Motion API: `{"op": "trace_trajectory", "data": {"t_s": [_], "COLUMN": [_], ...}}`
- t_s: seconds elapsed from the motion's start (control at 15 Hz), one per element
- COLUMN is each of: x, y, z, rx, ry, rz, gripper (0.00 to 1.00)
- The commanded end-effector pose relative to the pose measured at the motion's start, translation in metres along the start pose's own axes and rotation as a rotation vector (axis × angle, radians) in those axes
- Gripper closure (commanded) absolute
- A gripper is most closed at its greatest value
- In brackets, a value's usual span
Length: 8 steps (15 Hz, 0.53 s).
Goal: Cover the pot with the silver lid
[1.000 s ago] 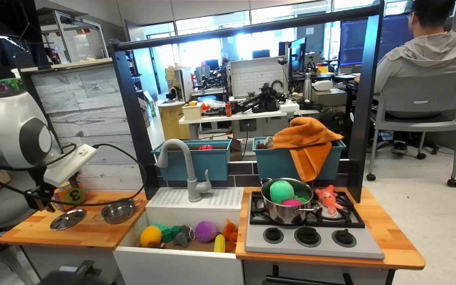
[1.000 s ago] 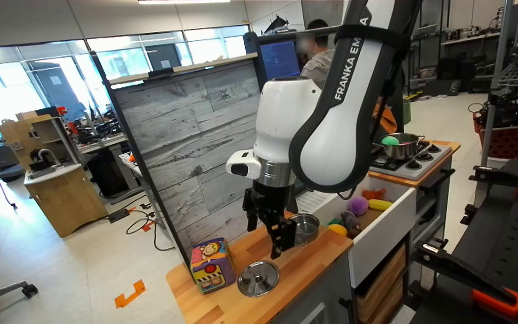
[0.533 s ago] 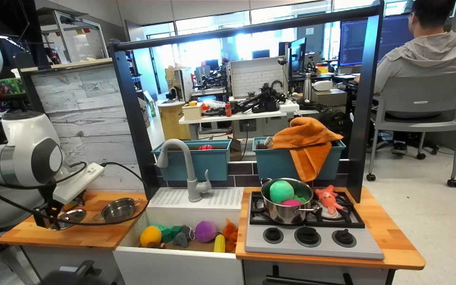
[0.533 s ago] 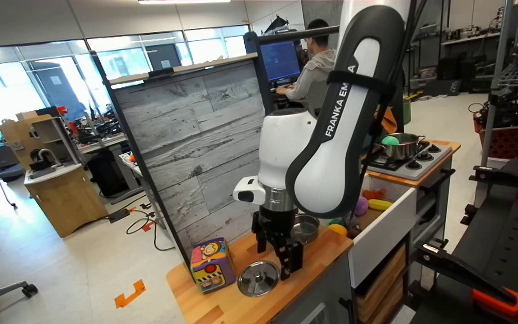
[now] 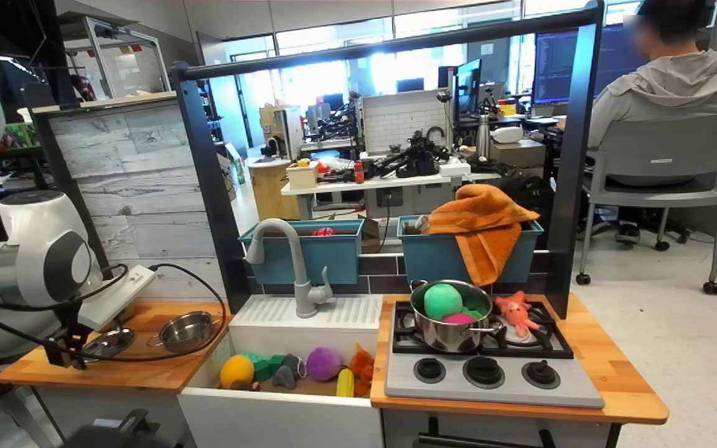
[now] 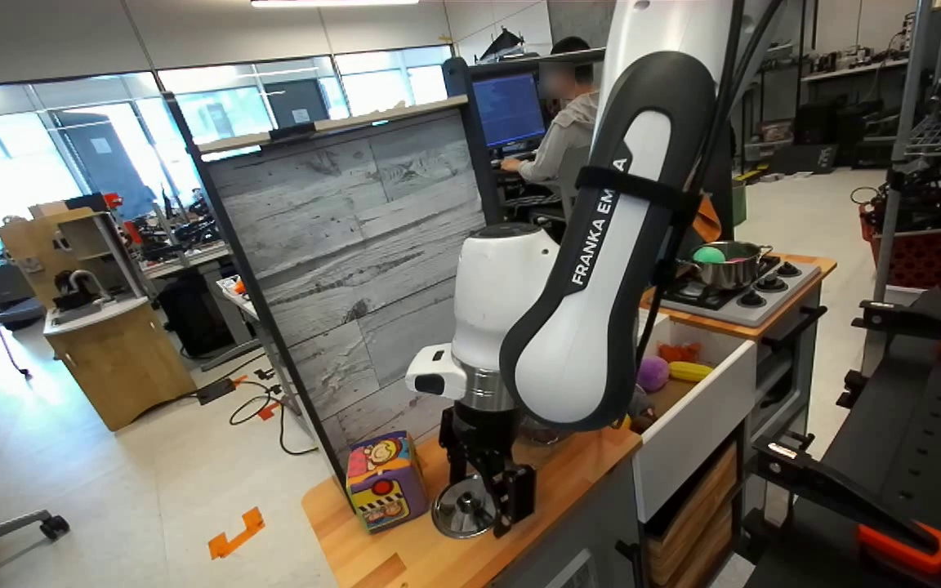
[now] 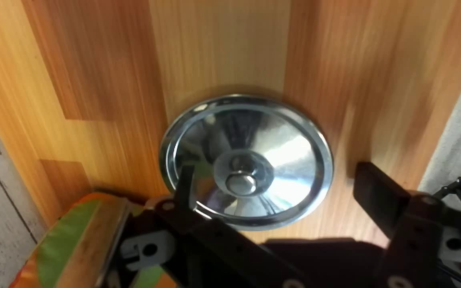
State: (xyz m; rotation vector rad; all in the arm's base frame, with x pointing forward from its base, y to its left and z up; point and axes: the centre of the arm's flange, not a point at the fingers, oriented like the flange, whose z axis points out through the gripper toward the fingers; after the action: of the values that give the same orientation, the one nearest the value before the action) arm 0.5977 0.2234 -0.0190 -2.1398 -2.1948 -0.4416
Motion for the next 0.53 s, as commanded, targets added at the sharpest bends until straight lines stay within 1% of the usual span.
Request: {"op": "trace_trajectory", "data": {"t_s": [0.0,0.07,0.13,0.2,0.27,0.33,0.47], "x": [0.010,0.010,0.011,0.010,0.010,0.009,0.008], "y": [0.016,0.018,0.020,0.022,0.023,0.024,0.027], "z": [0.014,0.013,0.013,0.012,0.012,0.011,0.010], "rx": [0.000,-0.001,-0.002,-0.003,0.001,0.004,0.003], "ry": [0.007,0.005,0.005,0.004,0.001,0.002,0.004], "rz": [-0.016,-0.016,-0.014,-0.010,-0.006,-0.001,0.015], "gripper": [0.00,0.00,0.25,0.28,0.34,0.43,0.57]}}
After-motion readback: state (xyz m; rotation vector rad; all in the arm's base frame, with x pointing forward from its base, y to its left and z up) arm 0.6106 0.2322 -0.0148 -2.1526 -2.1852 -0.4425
